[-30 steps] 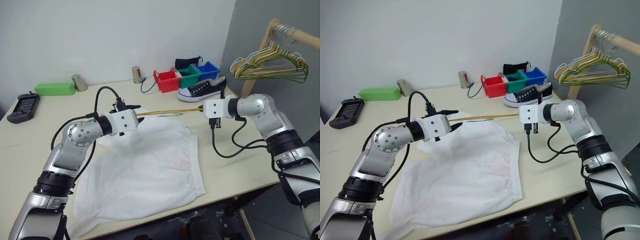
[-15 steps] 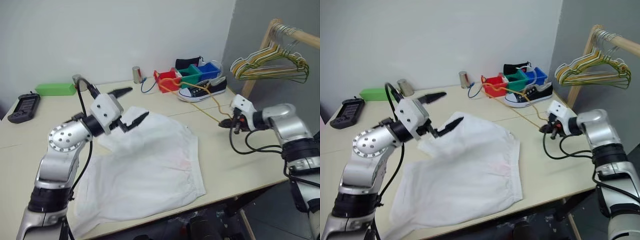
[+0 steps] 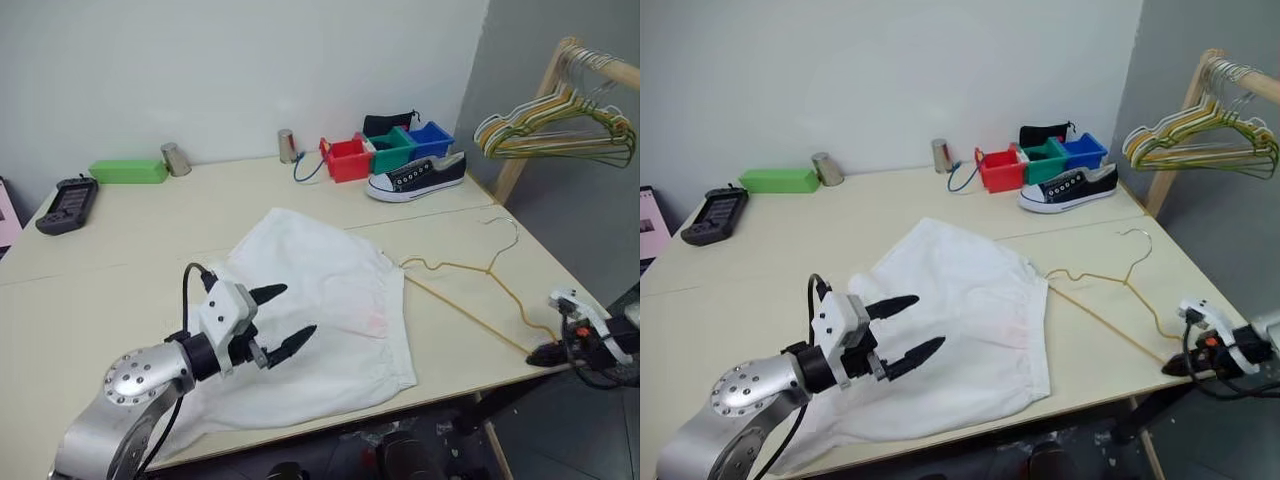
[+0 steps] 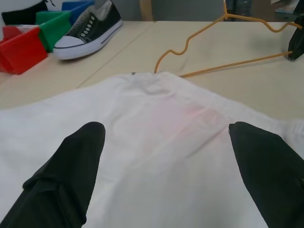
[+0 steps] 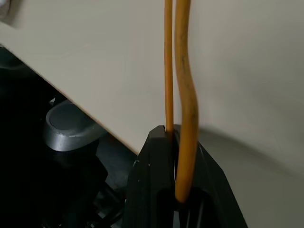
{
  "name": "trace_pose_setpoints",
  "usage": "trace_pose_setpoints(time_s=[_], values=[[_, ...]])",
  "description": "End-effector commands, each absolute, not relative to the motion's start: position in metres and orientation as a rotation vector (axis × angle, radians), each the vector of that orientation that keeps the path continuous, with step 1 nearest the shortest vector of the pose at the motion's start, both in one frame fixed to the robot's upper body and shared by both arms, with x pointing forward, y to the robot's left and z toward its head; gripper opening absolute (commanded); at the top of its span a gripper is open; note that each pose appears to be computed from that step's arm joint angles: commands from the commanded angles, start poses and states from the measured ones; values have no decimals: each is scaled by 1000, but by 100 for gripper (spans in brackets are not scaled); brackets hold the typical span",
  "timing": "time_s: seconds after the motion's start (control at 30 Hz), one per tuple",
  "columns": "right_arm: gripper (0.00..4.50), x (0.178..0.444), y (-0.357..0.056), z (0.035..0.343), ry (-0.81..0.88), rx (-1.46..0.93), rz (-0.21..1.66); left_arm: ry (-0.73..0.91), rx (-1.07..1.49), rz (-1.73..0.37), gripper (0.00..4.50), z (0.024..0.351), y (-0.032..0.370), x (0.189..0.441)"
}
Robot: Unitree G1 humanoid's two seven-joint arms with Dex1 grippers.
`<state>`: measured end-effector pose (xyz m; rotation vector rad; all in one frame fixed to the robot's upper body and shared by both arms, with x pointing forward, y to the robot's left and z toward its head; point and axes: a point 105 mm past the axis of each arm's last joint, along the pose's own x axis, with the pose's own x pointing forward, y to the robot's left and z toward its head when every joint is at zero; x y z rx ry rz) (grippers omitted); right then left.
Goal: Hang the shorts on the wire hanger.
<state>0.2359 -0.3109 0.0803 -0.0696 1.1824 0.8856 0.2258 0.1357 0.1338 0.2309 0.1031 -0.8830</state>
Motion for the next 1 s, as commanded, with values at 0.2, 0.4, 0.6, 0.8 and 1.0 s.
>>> trace_pose_setpoints(time_s=[0.2,0.4,0.6,0.8,1.0], values=[[0,196,-312,87,1285,71,993,75,271,-927,444,139,124,209],[0,189,-301,87,1283,144,1033,82,271,-932,444,138,123,207],[0,188,-291,95,1265,229,1056,90,278,-928,444,137,127,208],[0,198,-297,103,1221,345,973,101,274,-929,444,134,127,204],[0,194,-277,117,1232,408,1042,111,272,-937,444,131,127,200]])
